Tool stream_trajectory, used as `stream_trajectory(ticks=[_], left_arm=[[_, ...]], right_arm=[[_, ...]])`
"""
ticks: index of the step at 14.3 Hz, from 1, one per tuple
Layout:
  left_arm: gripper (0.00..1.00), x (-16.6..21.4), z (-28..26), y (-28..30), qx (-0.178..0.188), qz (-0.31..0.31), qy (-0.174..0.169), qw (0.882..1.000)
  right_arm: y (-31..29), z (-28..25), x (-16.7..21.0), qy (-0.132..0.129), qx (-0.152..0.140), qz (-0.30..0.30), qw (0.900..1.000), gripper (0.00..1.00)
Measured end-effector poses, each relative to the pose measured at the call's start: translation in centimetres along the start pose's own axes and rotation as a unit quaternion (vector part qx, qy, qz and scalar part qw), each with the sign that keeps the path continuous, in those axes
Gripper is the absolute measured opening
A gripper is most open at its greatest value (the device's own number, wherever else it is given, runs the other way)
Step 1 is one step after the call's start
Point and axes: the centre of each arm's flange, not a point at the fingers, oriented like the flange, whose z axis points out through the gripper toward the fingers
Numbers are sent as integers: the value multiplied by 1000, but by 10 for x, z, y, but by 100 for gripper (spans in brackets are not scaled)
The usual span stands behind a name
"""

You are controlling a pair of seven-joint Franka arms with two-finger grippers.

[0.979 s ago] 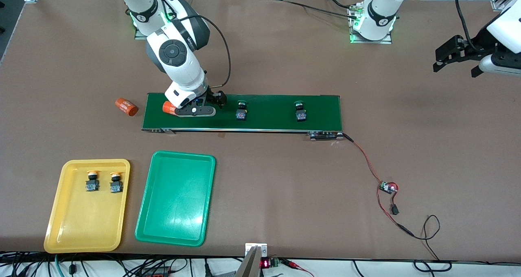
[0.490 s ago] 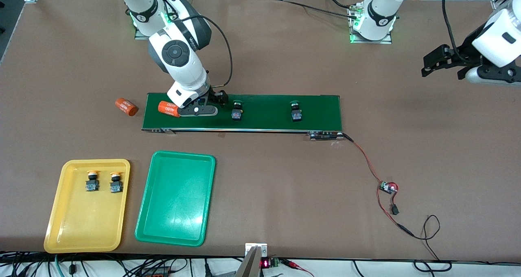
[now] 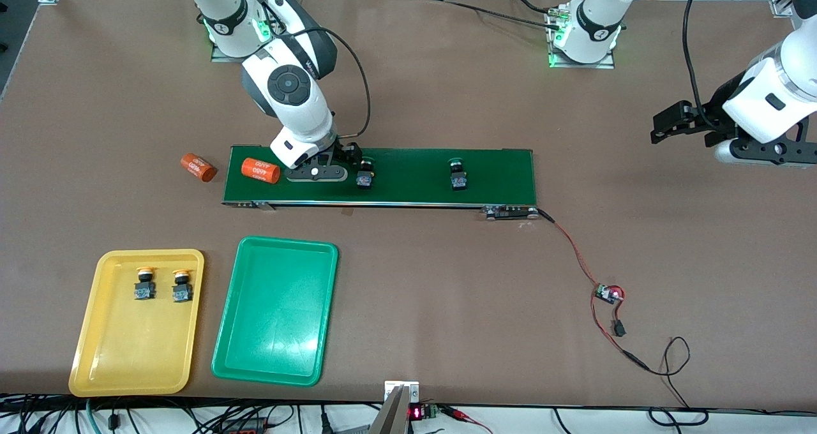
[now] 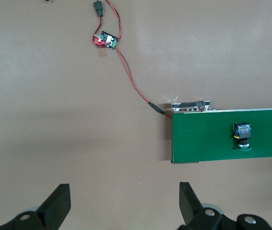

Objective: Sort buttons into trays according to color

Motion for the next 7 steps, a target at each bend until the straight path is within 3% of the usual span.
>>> stream_trajectory(ticks=[5, 7], left_arm=[[100, 13, 18, -4, -1, -4, -8, 1000], [100, 19, 25, -4, 15, -3, -9, 1000]], right_arm=[[3, 0, 2, 1, -2, 2, 1000, 100], [2, -2, 4, 3, 0, 3, 1000, 100]])
